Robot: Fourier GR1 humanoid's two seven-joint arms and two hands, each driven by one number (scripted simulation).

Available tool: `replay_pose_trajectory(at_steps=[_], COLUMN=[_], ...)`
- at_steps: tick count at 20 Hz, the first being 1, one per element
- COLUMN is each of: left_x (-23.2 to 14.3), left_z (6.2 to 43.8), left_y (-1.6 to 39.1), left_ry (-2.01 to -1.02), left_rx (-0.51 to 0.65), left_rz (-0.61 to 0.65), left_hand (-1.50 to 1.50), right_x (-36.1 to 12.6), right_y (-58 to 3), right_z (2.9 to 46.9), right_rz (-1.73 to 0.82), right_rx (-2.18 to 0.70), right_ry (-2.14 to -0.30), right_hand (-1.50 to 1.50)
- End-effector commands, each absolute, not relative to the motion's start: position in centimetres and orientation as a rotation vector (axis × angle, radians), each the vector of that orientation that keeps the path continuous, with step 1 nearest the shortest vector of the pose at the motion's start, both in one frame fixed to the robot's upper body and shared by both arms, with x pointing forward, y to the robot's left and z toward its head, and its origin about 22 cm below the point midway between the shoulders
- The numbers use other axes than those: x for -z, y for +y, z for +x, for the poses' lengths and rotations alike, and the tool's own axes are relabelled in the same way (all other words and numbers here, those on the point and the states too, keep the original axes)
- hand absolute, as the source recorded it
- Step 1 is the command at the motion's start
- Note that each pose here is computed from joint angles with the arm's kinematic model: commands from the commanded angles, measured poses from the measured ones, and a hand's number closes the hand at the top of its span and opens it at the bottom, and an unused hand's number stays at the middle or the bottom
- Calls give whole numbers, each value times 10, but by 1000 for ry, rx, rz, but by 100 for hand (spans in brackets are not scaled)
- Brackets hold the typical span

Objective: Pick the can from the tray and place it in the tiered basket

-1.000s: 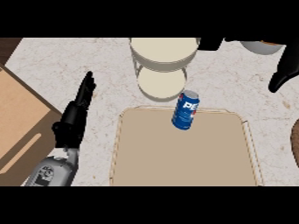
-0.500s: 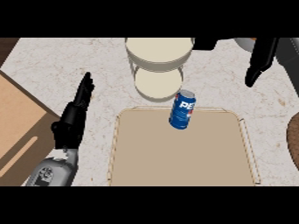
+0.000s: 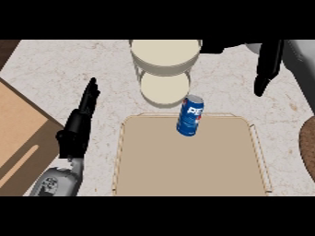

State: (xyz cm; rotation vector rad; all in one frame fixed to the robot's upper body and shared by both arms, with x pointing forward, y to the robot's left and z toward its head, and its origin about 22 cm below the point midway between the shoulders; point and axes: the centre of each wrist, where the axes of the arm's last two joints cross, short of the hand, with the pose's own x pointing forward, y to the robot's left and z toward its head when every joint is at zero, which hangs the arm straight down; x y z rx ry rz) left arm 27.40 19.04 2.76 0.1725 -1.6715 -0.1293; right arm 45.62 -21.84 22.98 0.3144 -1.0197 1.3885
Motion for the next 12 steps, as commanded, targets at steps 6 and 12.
replay_pose_trajectory(at_steps=[6, 12], left_x=[-17, -28], left_z=[269, 272], left_y=[201, 198], left_ry=[-1652, -1665], left_rx=[124, 125], left_rz=[175, 171], left_hand=[0, 0], right_x=[-212, -207], right_y=[-216, -213], right_z=[448, 443], right_rz=[223, 238], right_rx=[-1518, -1576], right_ry=[-929, -980], right_hand=[-150, -150])
